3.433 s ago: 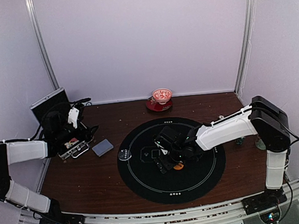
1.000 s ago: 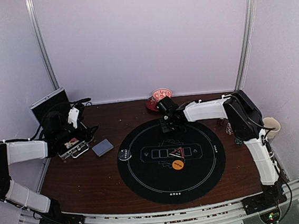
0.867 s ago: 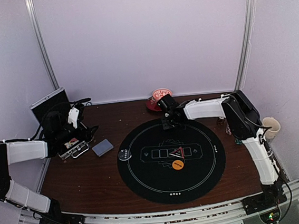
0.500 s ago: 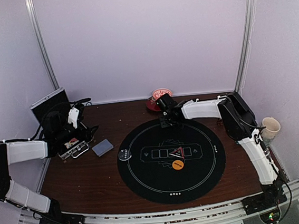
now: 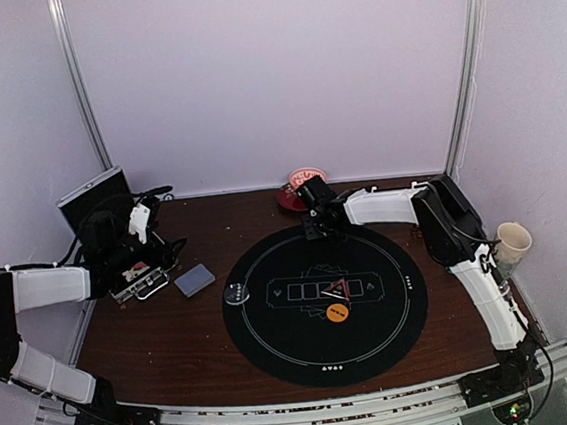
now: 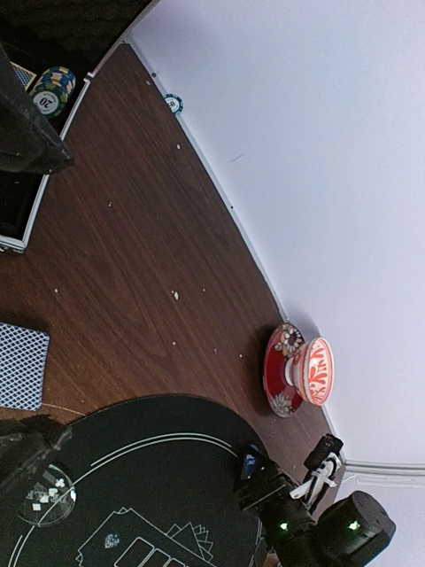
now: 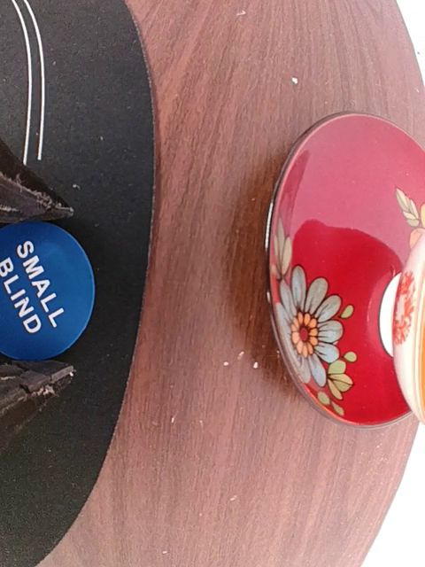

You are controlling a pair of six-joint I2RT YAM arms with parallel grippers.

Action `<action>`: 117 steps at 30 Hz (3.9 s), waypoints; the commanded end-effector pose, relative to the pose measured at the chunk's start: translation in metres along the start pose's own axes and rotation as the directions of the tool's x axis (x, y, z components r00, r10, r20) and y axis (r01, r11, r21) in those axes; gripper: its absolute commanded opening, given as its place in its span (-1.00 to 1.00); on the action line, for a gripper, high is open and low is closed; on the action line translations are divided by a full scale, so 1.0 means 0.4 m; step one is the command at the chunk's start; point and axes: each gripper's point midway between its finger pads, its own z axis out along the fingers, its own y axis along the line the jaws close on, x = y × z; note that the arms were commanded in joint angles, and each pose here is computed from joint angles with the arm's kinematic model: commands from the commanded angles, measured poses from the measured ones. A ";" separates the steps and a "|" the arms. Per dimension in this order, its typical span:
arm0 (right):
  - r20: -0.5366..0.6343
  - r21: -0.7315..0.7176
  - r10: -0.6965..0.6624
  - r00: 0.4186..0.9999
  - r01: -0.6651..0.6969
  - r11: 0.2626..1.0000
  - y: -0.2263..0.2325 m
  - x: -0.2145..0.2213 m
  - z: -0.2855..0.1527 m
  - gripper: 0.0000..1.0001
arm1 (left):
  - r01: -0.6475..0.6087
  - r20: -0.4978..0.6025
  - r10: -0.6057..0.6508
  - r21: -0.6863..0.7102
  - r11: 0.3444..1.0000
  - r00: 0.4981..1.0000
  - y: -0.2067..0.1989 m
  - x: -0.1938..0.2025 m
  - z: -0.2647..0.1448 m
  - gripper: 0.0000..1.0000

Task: Distribute texas hold em gaming equipment
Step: Place the small blind button on the poker table mat, then pick up the big blind button from the poker table mat.

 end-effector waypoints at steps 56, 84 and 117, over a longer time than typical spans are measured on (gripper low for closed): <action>-0.121 -0.237 -0.124 0.985 0.092 0.967 0.107 0.483 -0.446 0.68 | -0.028 0.044 0.029 -0.021 0.999 0.999 0.015 -0.036 0.003 0.96; -0.137 -0.167 -0.203 0.969 0.180 0.969 0.092 0.594 -0.495 0.12 | -0.029 0.043 0.030 -0.029 0.999 0.999 0.018 -0.037 0.002 0.96; -0.107 -0.344 -0.397 0.911 0.341 0.875 0.197 0.718 -0.671 -0.07 | -0.028 0.040 0.030 -0.032 0.999 0.999 0.020 -0.039 0.001 0.96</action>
